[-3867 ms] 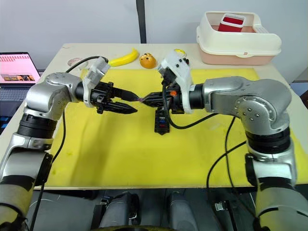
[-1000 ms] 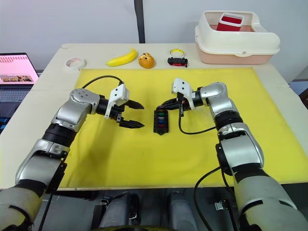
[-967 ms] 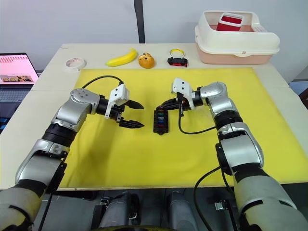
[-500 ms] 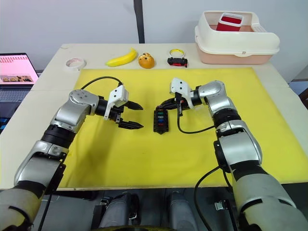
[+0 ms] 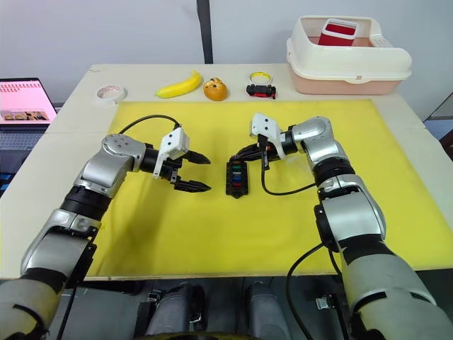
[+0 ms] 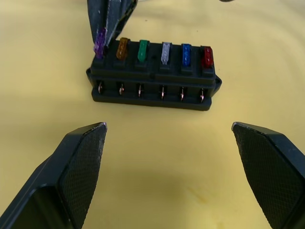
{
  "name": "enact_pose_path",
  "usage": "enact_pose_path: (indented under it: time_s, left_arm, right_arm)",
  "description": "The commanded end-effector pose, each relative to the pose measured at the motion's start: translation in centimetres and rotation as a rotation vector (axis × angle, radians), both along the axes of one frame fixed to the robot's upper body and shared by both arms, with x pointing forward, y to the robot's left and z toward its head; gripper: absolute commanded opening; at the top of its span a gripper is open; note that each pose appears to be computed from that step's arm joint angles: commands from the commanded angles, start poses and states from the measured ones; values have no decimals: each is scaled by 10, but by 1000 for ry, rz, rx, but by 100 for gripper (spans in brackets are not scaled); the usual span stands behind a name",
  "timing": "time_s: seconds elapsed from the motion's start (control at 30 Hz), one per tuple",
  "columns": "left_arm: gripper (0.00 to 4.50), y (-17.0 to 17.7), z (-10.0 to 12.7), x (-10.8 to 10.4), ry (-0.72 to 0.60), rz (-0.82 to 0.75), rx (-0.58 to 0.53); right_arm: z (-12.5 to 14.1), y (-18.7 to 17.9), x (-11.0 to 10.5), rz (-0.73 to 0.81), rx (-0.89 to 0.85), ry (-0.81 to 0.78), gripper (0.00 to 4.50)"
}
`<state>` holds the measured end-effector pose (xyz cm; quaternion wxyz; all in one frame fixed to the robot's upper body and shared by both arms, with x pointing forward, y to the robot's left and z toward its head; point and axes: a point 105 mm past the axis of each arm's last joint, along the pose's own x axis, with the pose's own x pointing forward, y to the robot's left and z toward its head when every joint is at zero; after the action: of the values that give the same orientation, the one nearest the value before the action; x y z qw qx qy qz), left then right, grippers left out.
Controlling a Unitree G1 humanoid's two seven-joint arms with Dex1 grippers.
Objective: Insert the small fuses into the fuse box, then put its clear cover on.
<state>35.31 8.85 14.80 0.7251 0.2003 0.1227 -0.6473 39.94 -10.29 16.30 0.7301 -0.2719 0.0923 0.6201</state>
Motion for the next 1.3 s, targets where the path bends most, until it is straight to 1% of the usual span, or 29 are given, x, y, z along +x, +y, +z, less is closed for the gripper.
enact_pose_path:
  time_s: [0.03, 0.47, 1.07, 1.3]
  left_arm:
    - [442, -1, 14, -1, -52, -16, -23]
    - [442, 2, 14, -3, -52, -9, -19]
    - [442, 4, 15, -4, -48, 5, -17]
    - [442, 4, 16, -5, -48, 5, -15]
  right_arm:
    - [16, -3, 4, -8, 2, -39, 0]
    - [11, -7, 5, -25, -40, -15, 0]
    - [20, 9, 5, -1, 20, 14, 0]
    - [9, 4, 5, -25, -2, 25, 0]
